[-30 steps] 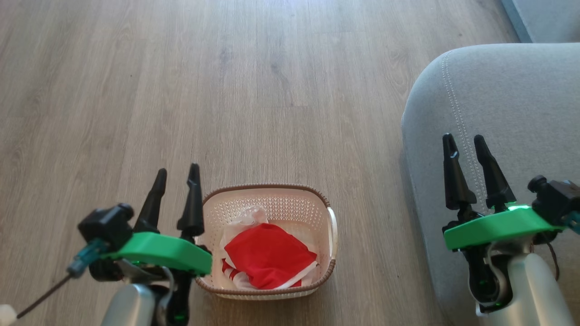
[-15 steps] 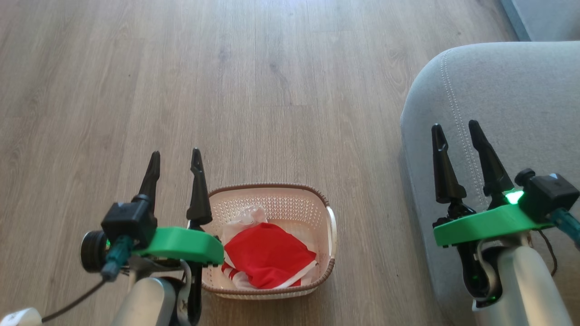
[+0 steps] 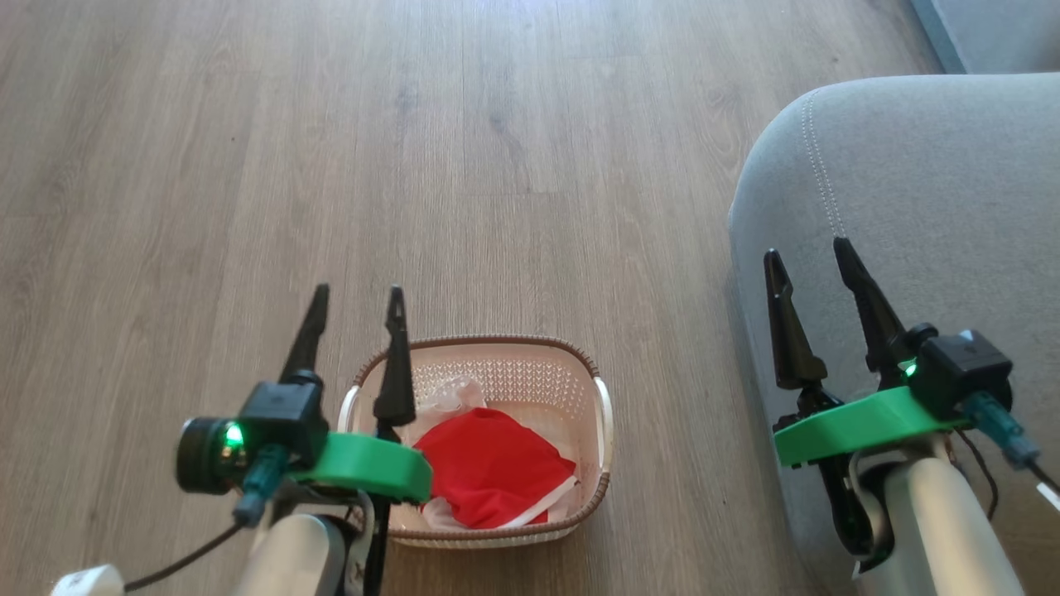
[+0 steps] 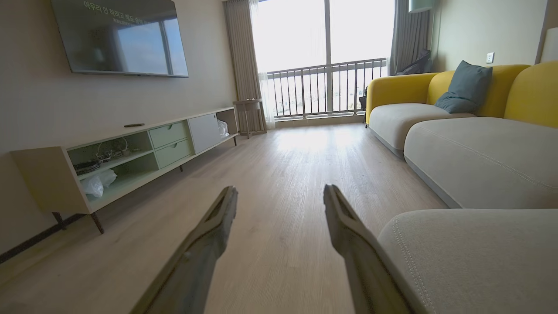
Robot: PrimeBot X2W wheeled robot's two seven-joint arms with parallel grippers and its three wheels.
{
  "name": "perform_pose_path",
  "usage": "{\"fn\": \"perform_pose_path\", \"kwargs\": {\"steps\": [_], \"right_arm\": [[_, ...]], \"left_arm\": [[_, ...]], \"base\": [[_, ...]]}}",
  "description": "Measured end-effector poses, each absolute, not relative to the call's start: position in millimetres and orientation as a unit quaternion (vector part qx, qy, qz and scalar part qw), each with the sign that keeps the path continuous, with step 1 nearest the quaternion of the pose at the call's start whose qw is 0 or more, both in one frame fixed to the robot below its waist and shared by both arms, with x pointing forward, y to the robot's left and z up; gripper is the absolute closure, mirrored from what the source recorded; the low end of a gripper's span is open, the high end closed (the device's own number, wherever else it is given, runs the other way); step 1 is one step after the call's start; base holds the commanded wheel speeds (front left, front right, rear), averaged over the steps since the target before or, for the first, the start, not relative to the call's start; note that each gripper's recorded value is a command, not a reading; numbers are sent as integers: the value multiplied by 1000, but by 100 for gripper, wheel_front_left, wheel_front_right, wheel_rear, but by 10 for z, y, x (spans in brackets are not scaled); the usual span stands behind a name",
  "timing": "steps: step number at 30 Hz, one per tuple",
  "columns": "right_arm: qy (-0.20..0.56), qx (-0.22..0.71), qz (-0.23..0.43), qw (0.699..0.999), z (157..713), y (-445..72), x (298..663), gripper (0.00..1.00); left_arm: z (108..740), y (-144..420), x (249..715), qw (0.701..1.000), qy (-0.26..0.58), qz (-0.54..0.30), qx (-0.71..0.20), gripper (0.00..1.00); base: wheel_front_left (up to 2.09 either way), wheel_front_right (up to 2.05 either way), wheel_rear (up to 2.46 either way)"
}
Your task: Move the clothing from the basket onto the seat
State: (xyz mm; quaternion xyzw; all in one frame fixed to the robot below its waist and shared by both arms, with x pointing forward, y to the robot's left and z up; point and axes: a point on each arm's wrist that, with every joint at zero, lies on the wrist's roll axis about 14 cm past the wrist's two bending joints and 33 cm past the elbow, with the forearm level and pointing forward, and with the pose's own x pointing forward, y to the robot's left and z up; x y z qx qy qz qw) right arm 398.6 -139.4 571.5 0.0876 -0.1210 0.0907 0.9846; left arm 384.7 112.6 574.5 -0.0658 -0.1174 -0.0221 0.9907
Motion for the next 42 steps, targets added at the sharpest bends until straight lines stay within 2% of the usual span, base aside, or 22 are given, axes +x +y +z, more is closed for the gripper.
{"fn": "perform_pose_path", "kwargs": {"steps": [17,42], "right_arm": [[-30,31,84,995,5059,-1425,3923,0],[-24,35,87,995,5024,-1406,3958,0]], "left_arm": [[5203,955,3811,996,-58,-69,15,0],[5057,943,3814,997,-34,-70,7,0]], "base": [[0,0,0],[0,0,0]]}}
